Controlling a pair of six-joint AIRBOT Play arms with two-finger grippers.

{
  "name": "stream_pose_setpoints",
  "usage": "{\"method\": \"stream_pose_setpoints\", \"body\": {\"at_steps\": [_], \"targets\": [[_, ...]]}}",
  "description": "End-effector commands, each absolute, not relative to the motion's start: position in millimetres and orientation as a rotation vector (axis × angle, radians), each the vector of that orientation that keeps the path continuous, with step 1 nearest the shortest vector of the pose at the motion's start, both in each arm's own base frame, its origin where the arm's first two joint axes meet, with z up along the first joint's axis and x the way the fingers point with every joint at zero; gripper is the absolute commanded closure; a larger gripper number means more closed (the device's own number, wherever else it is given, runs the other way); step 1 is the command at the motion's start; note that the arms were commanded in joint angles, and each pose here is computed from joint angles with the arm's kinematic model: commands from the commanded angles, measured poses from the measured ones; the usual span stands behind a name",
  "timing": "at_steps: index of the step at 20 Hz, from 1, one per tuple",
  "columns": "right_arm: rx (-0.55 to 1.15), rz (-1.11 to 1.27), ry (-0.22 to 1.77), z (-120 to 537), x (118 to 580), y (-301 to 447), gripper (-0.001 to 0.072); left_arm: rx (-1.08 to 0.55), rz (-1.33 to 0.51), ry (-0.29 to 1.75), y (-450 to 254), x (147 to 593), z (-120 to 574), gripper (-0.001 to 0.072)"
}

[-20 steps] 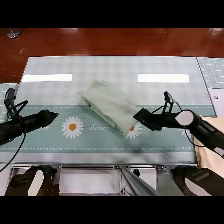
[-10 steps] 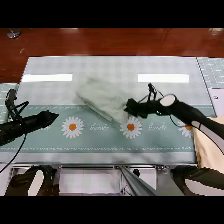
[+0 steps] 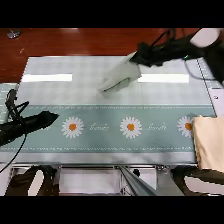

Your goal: Fold the shirts.

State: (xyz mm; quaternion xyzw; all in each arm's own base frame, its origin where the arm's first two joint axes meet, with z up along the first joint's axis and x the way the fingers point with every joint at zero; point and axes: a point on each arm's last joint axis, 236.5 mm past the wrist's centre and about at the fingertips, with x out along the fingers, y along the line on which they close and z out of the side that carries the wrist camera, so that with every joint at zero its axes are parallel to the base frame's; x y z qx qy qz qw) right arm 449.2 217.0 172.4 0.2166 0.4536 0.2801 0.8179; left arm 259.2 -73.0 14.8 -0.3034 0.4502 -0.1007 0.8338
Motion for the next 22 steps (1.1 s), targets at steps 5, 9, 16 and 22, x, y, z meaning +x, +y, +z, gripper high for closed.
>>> {"method": "stream_pose_setpoints", "body": {"at_steps": [5,9,16,22], "targets": [[0.421,0.211,0.996,241,411,32,0.0686,-0.642,-0.215,0.957,-73,258,14,0.0687],[0.503,-0.115,1.153,225,339,-75,0.0686,-0.642,-0.214,0.956,-73,259,15,0.0687],[0.701,-0.545,1.167,186,203,-152,0.0686,-0.623,-0.209,0.929,-69,264,16,0.0687],[0.892,-1.024,1.25,117,63,-155,0.0686,-0.609,-0.202,0.905,-66,268,18,0.0687]]}}
